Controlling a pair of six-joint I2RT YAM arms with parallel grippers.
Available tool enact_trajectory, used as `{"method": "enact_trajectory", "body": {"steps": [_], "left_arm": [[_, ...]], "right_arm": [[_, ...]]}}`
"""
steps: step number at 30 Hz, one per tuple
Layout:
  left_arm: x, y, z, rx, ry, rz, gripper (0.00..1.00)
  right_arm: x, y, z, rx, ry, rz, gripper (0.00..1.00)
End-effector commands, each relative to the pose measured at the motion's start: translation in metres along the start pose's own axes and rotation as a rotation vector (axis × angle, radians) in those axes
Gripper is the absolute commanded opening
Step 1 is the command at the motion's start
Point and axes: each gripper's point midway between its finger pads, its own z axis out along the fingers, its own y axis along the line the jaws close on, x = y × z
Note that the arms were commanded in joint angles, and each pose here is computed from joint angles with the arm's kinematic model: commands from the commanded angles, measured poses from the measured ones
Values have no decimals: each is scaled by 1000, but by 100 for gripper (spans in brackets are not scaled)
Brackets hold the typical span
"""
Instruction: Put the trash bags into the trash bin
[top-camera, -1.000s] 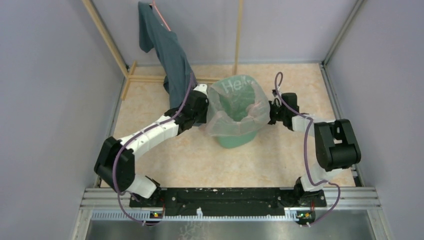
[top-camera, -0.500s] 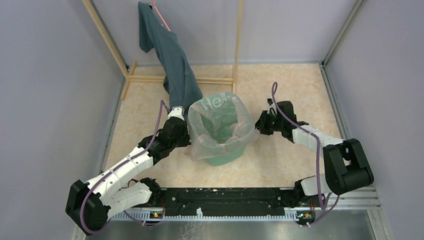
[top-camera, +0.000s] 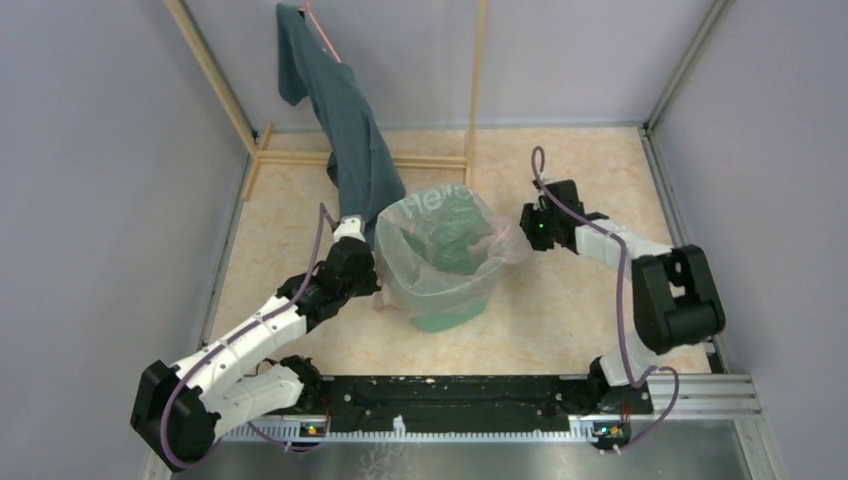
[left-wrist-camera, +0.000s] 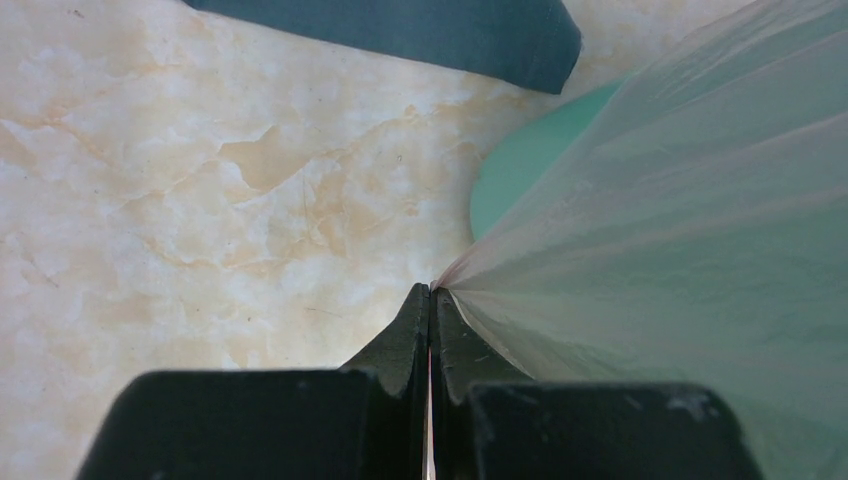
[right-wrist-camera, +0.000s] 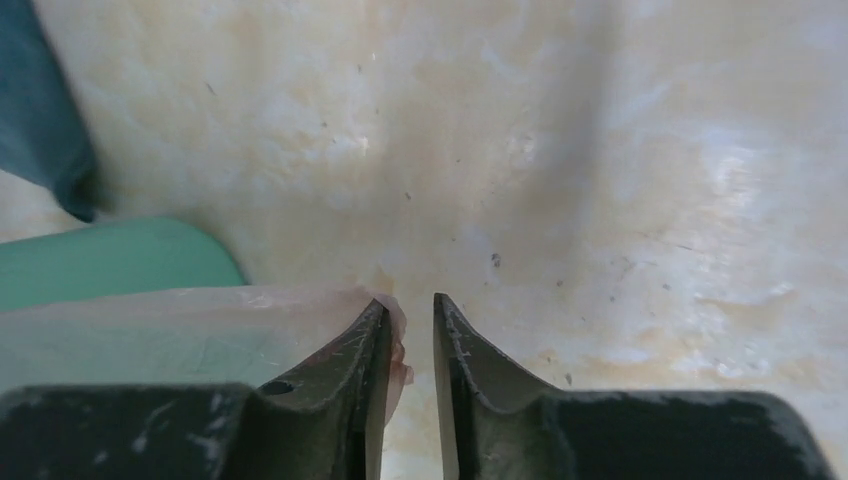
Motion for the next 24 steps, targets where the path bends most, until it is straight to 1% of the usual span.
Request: {"method": "enact_trajectory", "body": {"steps": [1,2,4,6,8,10,11,14,15,17,20,21,23,24], "left_arm": [[6,6,1,-17,-1,-7,0],[6,7,0,-17,-4,-7,0],[7,9,0,-21,-11,-14,0],[7,9,0,-15,-19,-18,0],[8,7,0,-1,-23,-20,0],[9,5,0,14,-21,-23,0],[10,5,0,18,-19,-25,0],[11,4,0,24,-14,-23,0],[11,4,-1,26,-14,-25,0],[11,4,-3,32,-18,-24,0],[10,5,-5,39,-28,-22,0],[10,5,-6,41,-30,-23,0],[9,4,-7,47,-38,-23,0],[9,4,-7,48,-39,-24,0]], "right_arm": [[14,1,17,49,132,-95,24],[15,-4,13,77,130,-97,31],[4,-18,-6,183,66,-107,46],[-15,-20,-36,244,-16,-119,60],[-35,-12,-70,257,-91,-128,71],[-51,-2,-107,258,-146,-140,77],[-62,4,-125,261,-182,-146,78],[-75,20,-167,264,-233,-200,81],[-75,30,-179,241,-236,-231,81],[-70,66,-197,127,-235,-322,78],[-52,134,-224,-118,-256,-478,69],[-46,152,-232,-176,-263,-506,63],[-41,174,-241,-240,-264,-527,44],[-36,184,-243,-280,-243,-539,37]]}}
